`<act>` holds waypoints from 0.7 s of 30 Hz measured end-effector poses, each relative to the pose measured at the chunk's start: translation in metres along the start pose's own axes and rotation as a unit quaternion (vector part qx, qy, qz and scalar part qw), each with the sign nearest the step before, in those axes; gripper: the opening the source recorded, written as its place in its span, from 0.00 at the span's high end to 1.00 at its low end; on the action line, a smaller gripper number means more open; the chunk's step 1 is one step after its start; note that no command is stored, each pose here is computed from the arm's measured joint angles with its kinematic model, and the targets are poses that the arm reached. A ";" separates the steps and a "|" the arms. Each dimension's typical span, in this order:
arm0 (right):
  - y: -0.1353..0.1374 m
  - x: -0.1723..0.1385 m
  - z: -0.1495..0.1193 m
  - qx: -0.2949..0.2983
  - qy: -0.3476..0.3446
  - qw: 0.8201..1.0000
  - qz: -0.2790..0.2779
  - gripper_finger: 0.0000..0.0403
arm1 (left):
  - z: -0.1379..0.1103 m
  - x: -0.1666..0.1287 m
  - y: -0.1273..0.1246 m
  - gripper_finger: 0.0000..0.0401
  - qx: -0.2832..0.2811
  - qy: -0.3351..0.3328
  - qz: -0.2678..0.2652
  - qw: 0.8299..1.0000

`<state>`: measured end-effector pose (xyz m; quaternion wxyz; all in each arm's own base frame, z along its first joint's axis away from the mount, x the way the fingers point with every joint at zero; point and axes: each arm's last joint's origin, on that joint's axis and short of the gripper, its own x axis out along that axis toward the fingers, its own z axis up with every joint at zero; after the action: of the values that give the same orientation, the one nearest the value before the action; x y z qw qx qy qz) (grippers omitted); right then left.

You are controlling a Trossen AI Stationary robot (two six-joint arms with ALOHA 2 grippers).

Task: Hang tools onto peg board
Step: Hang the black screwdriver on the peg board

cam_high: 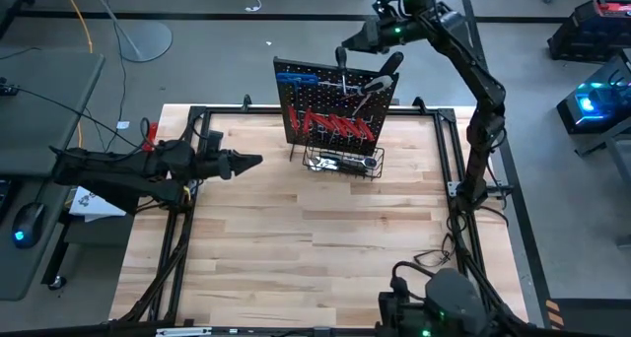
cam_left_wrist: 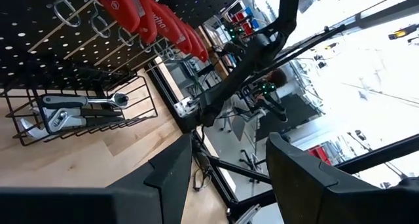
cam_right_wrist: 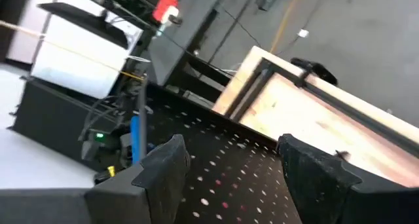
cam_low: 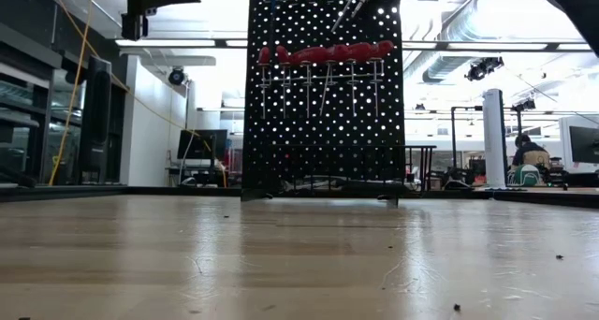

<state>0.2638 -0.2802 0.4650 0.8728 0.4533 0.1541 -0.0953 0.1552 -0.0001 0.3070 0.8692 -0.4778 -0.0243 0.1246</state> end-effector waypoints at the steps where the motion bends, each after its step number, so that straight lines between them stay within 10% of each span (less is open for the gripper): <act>1: 0.001 0.000 0.001 -0.005 -0.002 1.000 0.004 0.42 | 0.000 0.000 0.000 0.55 0.000 0.001 0.001 1.000; 21: 0.002 -0.010 0.011 -0.029 -0.026 0.999 0.038 0.42 | -0.005 0.008 0.003 0.55 0.006 0.010 0.017 1.000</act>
<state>0.2574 -0.2880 0.4756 0.8921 0.4308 0.1172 -0.0692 0.1632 -0.0005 0.3013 0.8699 -0.4746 -0.0069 0.1344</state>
